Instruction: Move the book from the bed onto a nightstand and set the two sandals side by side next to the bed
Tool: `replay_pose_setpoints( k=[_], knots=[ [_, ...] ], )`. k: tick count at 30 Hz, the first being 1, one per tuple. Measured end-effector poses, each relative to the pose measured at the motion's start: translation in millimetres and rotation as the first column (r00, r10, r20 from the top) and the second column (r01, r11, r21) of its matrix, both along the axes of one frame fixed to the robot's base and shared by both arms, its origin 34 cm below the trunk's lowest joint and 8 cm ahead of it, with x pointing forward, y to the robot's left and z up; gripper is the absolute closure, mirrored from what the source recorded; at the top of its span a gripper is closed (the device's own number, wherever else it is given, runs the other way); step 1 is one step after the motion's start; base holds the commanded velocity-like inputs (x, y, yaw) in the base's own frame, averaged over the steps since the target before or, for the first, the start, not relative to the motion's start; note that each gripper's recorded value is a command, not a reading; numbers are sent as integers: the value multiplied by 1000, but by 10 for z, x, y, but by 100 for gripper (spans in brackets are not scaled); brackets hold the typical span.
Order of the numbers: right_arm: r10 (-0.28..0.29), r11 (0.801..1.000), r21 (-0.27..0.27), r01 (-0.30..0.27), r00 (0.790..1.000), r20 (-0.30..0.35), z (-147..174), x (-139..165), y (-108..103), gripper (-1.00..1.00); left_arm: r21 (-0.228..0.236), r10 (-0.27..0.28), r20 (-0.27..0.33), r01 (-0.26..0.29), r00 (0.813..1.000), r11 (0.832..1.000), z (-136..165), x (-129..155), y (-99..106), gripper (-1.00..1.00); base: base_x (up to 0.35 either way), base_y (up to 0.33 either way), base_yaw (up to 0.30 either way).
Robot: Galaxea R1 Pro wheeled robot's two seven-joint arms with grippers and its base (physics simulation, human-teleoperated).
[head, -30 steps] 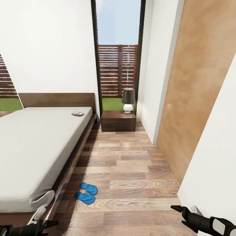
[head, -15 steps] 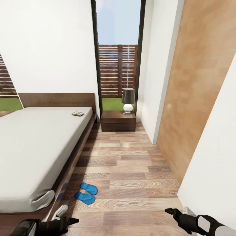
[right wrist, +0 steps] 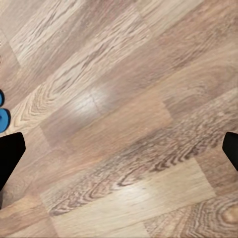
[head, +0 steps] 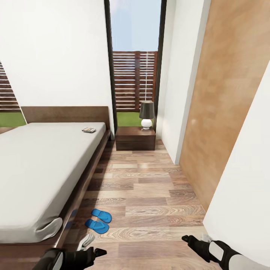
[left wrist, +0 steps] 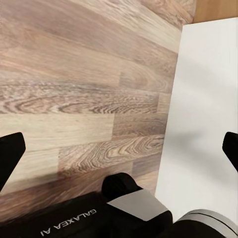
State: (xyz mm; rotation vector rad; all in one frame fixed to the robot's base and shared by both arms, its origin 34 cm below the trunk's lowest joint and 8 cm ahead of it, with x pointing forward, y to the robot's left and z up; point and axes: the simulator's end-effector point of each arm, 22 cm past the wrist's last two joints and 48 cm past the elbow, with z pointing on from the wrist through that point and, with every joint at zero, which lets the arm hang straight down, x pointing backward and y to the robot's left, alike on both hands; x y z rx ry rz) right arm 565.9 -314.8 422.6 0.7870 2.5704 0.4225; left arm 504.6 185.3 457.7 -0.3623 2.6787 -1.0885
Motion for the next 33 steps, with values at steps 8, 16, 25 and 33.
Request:
replay_pose_setpoints(
  k=[8,16,25,33],
  knots=[
    [15,1000,-14,-15,1000,16,9,44,68,-100,22,-5,-9,5,1000,1000,-38,24,-183,-100,0,0,0],
    [14,1000,-16,-14,1000,21,16,60,74,-100,22,33,17,-34,999,999,90,309,-327,-100,0,0,0],
    [12,1000,-13,-11,1000,21,16,60,76,-100,97,93,-3,-93,996,991,-7,375,-191,-100,0,0,0],
    [10,1000,-9,-10,1000,23,20,65,81,-100,140,106,-17,-102,994,985,-67,366,-147,-100,0,0,0]
  ],
)
